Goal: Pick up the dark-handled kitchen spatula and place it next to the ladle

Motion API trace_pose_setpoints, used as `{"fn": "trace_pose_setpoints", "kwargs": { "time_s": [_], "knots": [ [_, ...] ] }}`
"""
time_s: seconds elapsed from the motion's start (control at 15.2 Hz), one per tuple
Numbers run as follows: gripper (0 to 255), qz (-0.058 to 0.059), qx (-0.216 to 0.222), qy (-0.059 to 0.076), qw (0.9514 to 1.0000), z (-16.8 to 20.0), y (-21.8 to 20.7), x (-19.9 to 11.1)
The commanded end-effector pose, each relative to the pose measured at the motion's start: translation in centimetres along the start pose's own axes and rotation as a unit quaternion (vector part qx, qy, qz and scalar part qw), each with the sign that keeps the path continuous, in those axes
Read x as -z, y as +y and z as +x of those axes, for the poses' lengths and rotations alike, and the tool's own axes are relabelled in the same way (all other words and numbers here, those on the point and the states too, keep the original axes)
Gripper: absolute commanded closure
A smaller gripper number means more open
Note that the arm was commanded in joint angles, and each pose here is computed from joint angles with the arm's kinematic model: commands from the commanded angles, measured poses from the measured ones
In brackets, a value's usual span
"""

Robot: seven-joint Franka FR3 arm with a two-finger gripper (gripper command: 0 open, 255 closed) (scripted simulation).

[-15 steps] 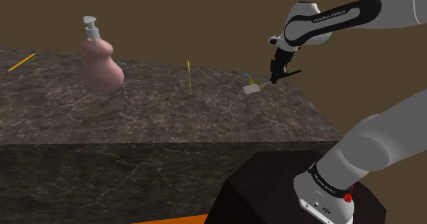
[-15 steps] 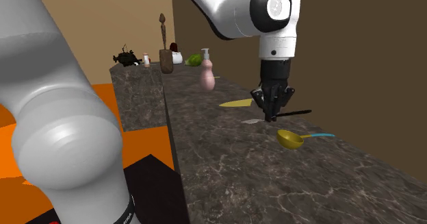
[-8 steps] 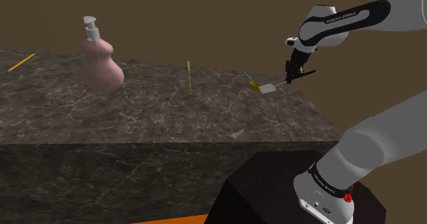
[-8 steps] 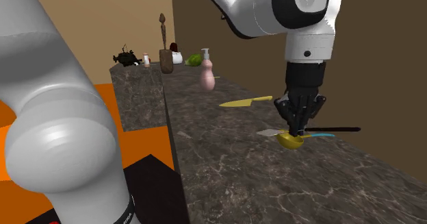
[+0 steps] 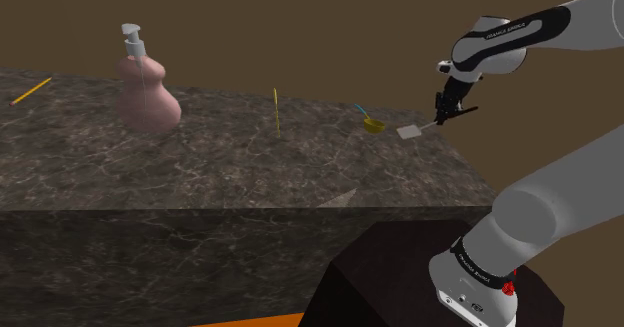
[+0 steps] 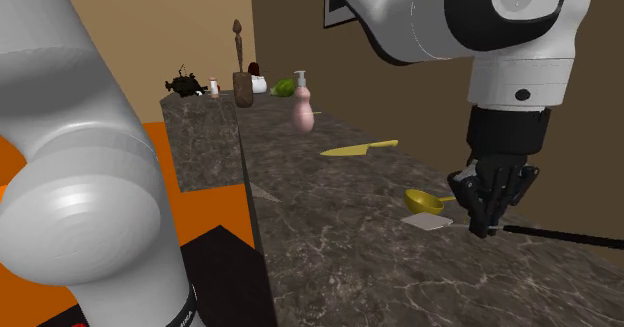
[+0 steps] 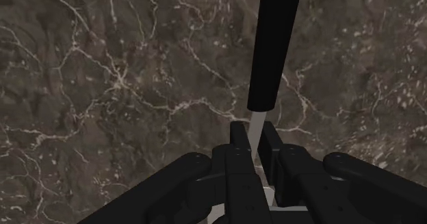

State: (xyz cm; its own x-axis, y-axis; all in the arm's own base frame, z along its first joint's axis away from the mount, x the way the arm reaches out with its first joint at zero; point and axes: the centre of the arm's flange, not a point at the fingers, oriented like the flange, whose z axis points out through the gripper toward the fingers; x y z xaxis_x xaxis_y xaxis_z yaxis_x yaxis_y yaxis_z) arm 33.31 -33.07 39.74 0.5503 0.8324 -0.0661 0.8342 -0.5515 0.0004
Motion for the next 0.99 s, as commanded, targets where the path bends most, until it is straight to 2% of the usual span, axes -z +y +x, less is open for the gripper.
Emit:
{"fn": "trace_pose_setpoints", "kwargs": {
  "time_s": [0.0, 0.92],
  "knots": [
    [255, 0.000, 0.000, 0.000, 1.0000, -0.3, 0.0, -0.9],
    [255, 0.000, 0.000, 0.000, 1.0000, 0.2, 0.0, -8.3]
  ]
}}
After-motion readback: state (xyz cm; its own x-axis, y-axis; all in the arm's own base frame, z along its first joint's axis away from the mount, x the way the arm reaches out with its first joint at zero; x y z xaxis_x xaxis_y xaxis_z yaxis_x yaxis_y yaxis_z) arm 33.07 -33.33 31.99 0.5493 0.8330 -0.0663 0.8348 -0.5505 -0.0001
